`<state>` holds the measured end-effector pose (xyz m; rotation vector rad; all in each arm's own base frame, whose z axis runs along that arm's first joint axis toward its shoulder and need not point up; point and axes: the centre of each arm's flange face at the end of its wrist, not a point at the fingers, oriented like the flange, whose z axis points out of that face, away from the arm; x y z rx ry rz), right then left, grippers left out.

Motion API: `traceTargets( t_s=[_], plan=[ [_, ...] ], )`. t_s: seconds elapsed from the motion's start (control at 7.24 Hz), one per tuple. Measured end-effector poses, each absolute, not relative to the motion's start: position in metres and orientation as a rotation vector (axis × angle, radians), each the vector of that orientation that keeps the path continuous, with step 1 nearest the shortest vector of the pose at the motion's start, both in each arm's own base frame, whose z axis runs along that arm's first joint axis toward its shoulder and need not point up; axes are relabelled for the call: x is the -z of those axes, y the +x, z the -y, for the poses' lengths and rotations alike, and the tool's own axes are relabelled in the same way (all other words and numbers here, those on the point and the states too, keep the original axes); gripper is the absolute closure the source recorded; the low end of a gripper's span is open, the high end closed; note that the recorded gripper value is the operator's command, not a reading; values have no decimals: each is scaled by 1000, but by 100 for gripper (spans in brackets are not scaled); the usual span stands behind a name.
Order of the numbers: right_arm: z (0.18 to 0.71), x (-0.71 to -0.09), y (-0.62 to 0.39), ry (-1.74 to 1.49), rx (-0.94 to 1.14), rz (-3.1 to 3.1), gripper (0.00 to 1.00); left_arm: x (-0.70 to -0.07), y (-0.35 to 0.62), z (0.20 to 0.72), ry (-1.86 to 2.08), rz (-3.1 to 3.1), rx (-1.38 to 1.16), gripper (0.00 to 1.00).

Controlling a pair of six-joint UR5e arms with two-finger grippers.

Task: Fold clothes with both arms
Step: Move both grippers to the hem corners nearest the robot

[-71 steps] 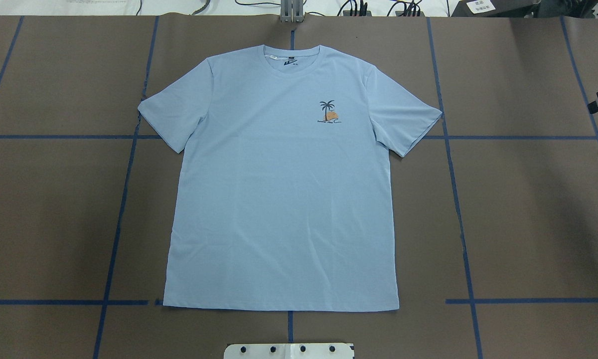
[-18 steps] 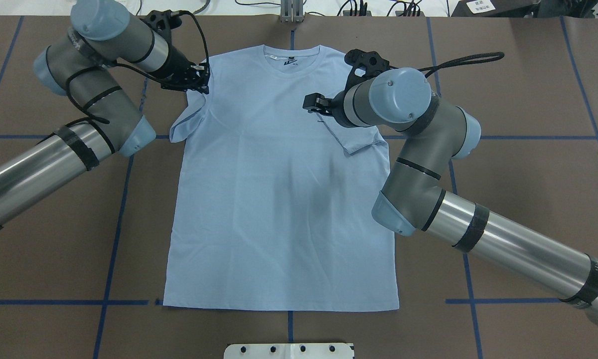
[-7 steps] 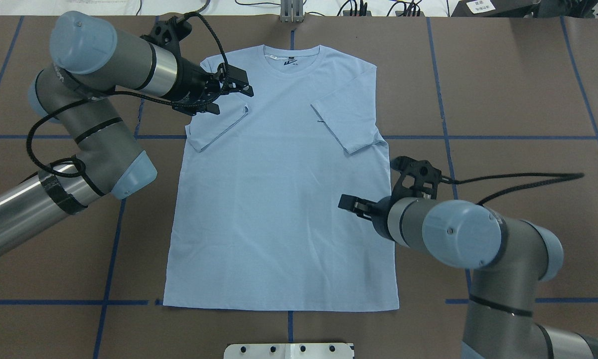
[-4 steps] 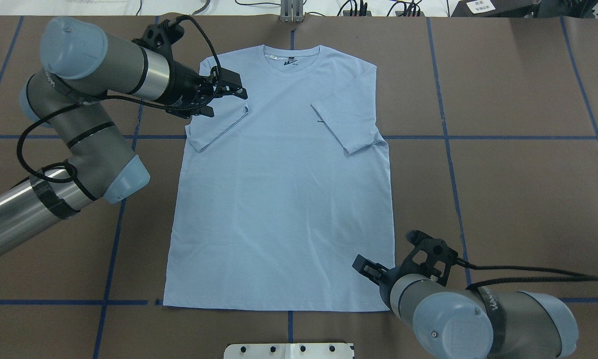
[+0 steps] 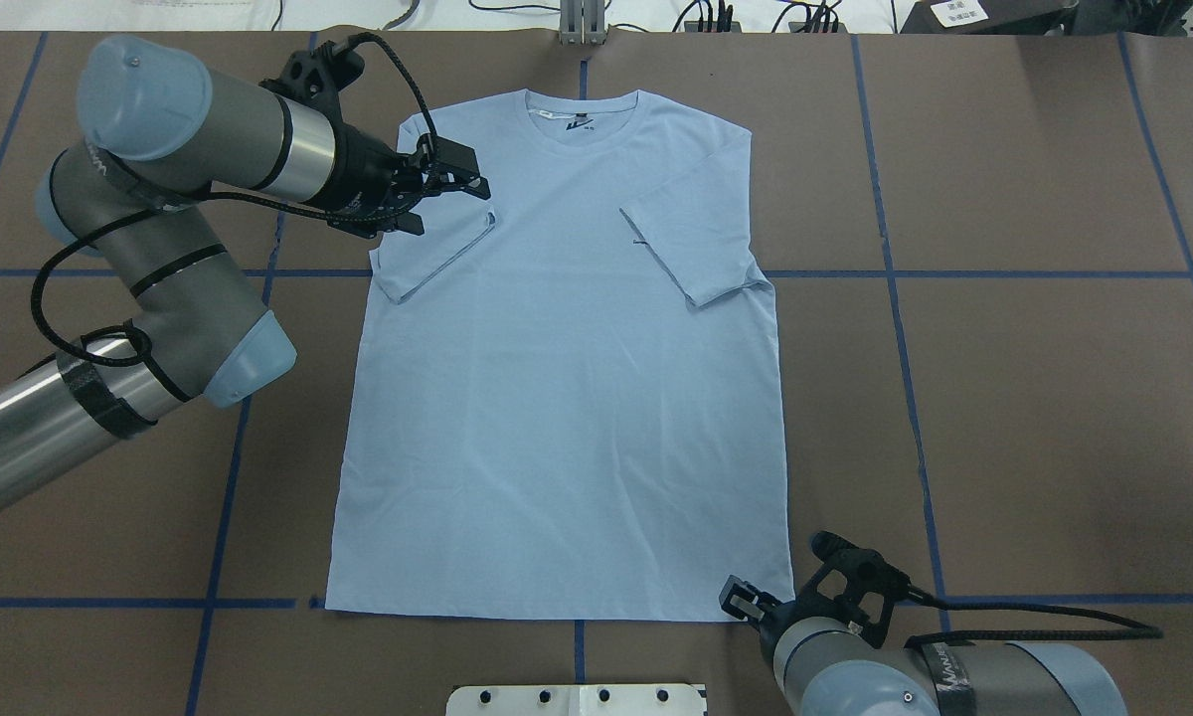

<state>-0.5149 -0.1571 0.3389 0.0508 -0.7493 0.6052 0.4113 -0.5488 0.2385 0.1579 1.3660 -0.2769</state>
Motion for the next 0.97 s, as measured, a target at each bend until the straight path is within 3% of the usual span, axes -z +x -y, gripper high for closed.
traceTargets(
  t_s=[0.28,0.97],
  plan=[
    [155,-343,-516,46,-603,739,100,-238,411,549,157,-1367,278,1],
    [156,-342,-503,46,-601,730,100,-234,412,545,135,-1374,303,1]
  ],
)
